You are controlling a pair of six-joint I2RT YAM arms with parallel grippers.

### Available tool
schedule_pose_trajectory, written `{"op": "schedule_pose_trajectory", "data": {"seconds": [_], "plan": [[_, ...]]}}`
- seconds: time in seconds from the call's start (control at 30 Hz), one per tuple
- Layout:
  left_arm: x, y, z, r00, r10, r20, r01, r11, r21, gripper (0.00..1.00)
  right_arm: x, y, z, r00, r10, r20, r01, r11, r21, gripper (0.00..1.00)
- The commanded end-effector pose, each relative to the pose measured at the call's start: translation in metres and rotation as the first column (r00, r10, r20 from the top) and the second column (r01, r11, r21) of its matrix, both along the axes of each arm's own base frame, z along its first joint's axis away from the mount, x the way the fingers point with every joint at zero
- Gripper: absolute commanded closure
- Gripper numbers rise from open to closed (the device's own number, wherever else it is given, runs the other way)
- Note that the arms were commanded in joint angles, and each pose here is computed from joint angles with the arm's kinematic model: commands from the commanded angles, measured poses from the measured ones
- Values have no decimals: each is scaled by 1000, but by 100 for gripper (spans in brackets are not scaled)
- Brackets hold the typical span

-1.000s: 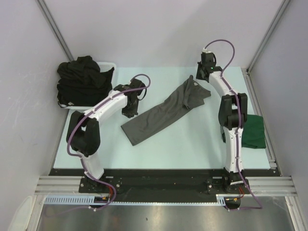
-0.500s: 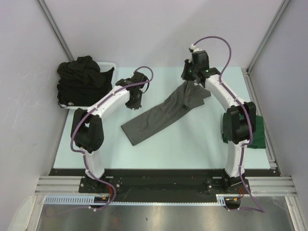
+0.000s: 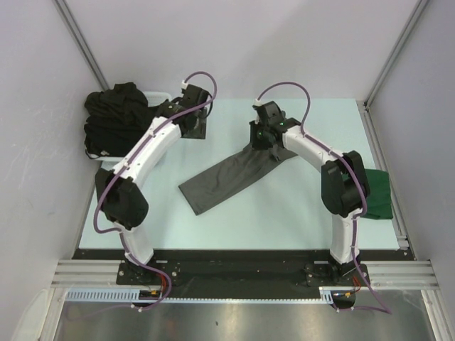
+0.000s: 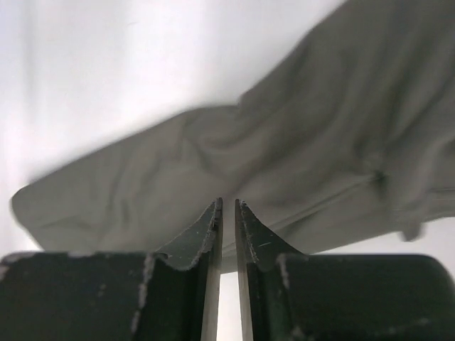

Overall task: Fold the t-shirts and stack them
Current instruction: Rotate the tshirt 90 degrees

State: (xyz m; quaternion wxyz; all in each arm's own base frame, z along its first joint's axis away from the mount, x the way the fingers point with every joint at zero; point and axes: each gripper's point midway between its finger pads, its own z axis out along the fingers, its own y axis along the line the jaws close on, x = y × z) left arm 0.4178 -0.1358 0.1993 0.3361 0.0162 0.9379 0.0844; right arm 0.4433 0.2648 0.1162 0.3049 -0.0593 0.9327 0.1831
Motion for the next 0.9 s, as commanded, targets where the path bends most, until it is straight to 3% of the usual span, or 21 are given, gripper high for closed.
{"op": "schedule_pose_trajectory", "data": {"seconds": [0.0, 0.33, 0.87], "plan": [[-6, 26, 59, 988, 76, 134, -73, 997, -24, 33, -22, 45, 25, 997, 71, 8, -71, 992, 106, 83], [-27, 47, 62, 983, 113, 146, -111, 994, -25, 31, -66, 103, -10, 974, 203, -101, -189, 972, 139, 85], [-47, 48, 59, 985, 119, 124, -111, 991, -72, 31, -91, 159, -27, 938, 326, -113, -313, 942, 123, 87]]}}
